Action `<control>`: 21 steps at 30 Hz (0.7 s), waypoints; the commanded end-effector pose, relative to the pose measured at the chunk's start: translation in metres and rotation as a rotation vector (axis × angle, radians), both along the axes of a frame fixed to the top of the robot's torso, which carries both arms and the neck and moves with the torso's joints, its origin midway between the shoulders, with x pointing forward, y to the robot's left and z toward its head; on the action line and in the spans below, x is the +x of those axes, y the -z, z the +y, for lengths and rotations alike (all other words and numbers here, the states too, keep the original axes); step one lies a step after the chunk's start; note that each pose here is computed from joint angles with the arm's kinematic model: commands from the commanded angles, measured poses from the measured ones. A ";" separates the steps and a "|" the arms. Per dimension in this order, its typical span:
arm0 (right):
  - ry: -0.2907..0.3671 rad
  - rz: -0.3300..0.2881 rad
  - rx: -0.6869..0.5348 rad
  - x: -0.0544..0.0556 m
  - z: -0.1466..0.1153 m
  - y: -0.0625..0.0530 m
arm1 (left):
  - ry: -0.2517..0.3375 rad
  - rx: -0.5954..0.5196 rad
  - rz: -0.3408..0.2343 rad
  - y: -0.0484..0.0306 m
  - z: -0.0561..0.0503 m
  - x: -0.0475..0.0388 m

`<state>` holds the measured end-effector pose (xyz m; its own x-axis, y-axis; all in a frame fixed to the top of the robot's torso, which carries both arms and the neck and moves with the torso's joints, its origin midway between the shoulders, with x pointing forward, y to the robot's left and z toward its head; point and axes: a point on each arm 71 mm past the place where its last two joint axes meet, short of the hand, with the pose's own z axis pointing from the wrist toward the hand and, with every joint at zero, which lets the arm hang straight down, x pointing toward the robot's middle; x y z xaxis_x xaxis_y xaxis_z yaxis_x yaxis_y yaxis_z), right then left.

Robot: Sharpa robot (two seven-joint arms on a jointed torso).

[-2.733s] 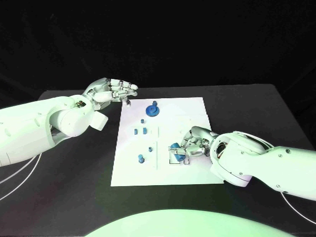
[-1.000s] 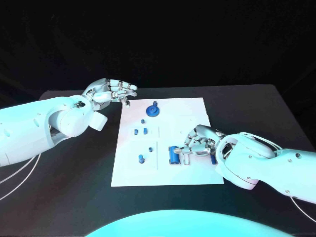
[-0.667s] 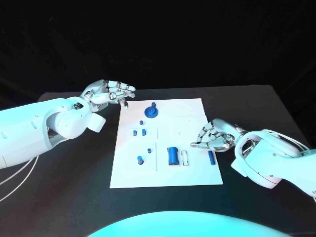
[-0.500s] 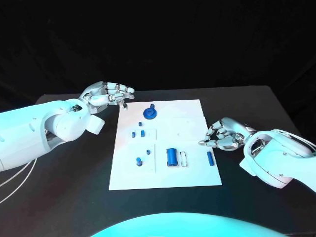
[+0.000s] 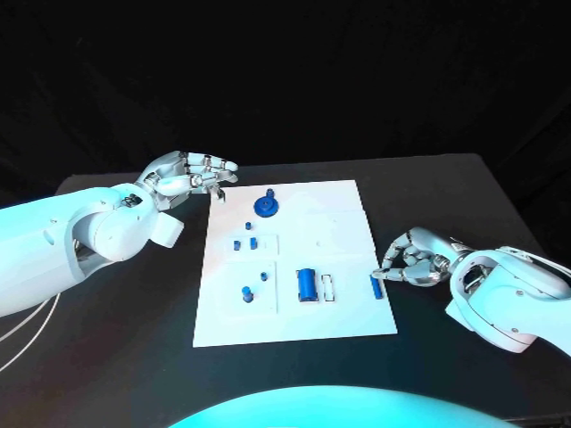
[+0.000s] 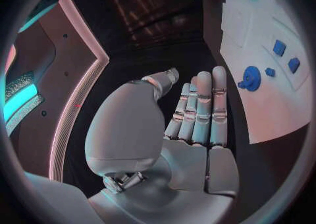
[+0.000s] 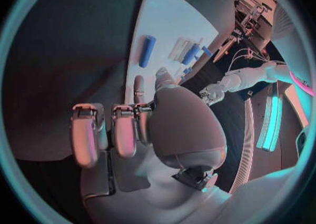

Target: Assemble the parts on the task board

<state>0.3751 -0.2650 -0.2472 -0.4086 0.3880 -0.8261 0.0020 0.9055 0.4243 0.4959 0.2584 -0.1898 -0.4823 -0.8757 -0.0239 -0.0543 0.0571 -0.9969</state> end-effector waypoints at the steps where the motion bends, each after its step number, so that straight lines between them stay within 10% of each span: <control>1: -0.025 0.007 -0.074 -0.002 0.000 0.005 | 0.003 -0.015 -0.008 -0.0010 0.000 -0.0005; 21: -0.076 0.041 -0.143 -0.006 0.013 0.020 | 0.002 -0.013 -0.003 -0.0004 0.002 -0.0007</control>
